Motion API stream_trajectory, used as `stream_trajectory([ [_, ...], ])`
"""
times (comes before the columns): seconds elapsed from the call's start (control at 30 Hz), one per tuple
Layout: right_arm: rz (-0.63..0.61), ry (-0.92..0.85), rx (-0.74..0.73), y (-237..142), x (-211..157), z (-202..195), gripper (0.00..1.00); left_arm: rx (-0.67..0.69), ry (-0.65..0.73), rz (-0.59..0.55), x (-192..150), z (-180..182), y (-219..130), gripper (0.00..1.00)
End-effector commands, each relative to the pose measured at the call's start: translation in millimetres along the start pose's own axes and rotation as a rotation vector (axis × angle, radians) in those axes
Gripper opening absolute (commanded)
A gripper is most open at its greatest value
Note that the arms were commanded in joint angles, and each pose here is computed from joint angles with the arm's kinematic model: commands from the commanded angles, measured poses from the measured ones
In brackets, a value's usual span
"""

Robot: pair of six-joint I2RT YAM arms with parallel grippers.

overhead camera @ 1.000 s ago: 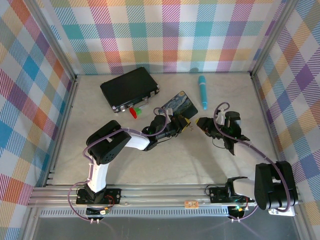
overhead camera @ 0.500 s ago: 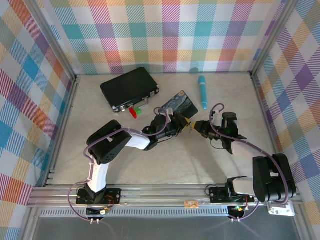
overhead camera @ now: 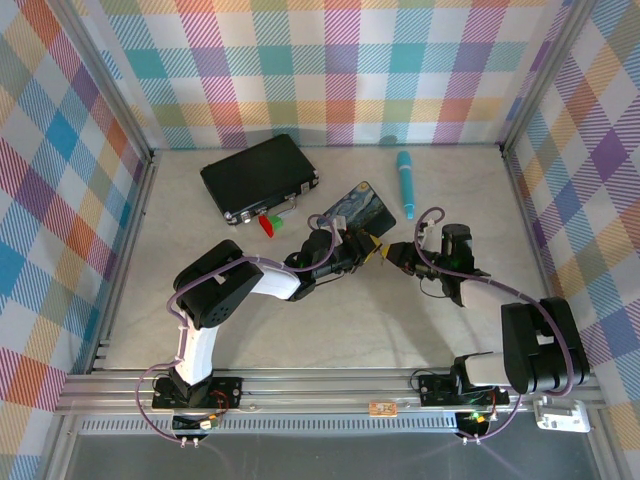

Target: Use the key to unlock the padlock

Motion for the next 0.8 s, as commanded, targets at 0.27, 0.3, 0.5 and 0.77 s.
stream_trajectory([
  [0.27,0.037,-0.061,0.079,8,-1,9,0.15,-0.115,-0.035,0.025,-4,-27,1,0.00],
  [0.3,0.040,-0.058,0.082,10,-1,8,0.13,-0.118,-0.036,0.027,-4,-27,1,0.00],
  [0.5,0.044,-0.001,0.088,11,1,10,0.00,-0.109,-0.023,0.030,-6,-23,0,0.00],
  [0.77,0.144,0.469,0.215,-3,3,51,0.00,-0.129,0.072,0.018,-12,4,6,0.00],
])
Point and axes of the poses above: each hand's point on the last joint's axis, 136 mm out from that joint toward the fingers, its own y axis out along the fingers, its own z axis along the line the jaws close on, x = y × z, the point moved 7 cm from there along -y, back along the fingers, and after that the axes turned 10 degrees about y, right-handed, at the moved point
